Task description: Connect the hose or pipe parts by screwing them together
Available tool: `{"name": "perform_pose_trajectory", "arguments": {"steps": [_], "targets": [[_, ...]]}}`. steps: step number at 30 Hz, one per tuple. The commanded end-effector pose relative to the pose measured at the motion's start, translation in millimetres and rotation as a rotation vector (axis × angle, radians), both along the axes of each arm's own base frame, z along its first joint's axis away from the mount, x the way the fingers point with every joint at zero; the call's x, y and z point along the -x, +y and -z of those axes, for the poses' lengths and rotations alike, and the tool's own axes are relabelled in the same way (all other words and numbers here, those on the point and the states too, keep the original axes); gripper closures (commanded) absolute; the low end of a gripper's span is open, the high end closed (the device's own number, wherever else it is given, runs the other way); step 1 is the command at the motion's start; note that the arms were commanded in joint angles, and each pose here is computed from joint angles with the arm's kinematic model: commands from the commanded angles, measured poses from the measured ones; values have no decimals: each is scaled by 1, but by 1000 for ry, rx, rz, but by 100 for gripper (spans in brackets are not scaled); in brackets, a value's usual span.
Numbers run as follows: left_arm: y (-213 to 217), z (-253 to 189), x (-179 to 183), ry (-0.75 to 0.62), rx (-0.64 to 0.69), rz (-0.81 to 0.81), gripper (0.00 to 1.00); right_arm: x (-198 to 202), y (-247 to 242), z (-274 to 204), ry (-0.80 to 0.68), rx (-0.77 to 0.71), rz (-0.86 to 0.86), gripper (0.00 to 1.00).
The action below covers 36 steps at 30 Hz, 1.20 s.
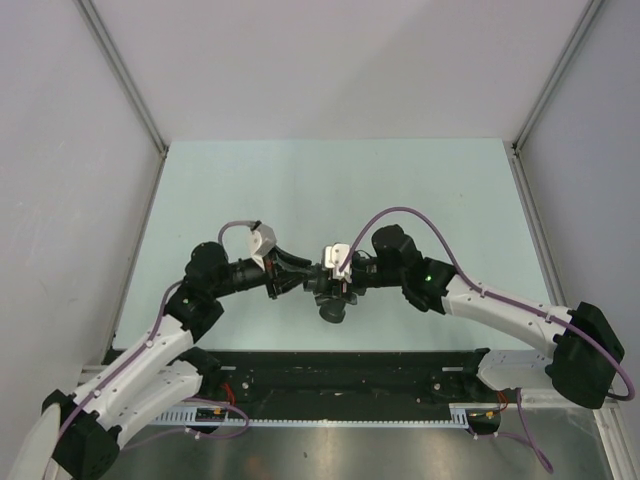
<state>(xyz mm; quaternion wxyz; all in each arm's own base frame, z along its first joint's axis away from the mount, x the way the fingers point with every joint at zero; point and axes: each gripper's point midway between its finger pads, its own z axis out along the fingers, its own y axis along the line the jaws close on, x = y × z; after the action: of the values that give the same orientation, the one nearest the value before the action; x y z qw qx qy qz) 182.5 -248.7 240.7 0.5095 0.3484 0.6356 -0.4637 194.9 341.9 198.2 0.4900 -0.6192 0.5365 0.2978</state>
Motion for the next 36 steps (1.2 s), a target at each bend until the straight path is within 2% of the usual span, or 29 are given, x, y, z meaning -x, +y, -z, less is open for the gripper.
{"name": "perform_pose_trajectory", "arguments": {"steps": [1, 5, 12, 19, 20, 22, 23, 25, 26, 27, 31, 36], "targets": [[-4, 17, 31, -131, -54, 164, 97, -11, 5, -63, -83, -158, 8, 100], [-1, 26, 41, -280, -101, 217, 100, -8, 3, -62, -67, -158, -19, 100], [-6, 24, 38, -659, -203, 242, 100, 11, 10, -57, 18, -152, -125, 100], [-6, 11, 21, -845, -271, 200, 99, 9, 6, -55, 69, -146, -130, 100], [-5, 6, 17, -833, -271, 173, 80, 7, 5, -55, 64, -144, -124, 100], [-2, -11, 7, -827, -269, 99, 51, 6, 2, -46, 74, -111, -110, 100], [-1, -15, 5, -815, -263, 79, 33, 5, 3, -44, 71, -105, -107, 100], [1, -27, -1, -764, -243, 25, 23, 1, 2, -41, 68, -94, -91, 100], [2, -30, -3, -743, -237, 7, 10, 0, 2, -39, 63, -91, -90, 100], [3, -31, -4, -699, -224, -14, 0, -1, 2, -40, 60, -91, -86, 100], [12, -42, -4, -578, -159, -110, 0, -6, 1, -38, 44, -81, -63, 100], [30, -53, 0, -325, -1, -257, 0, -24, -5, -39, -2, -68, 19, 100]]}}
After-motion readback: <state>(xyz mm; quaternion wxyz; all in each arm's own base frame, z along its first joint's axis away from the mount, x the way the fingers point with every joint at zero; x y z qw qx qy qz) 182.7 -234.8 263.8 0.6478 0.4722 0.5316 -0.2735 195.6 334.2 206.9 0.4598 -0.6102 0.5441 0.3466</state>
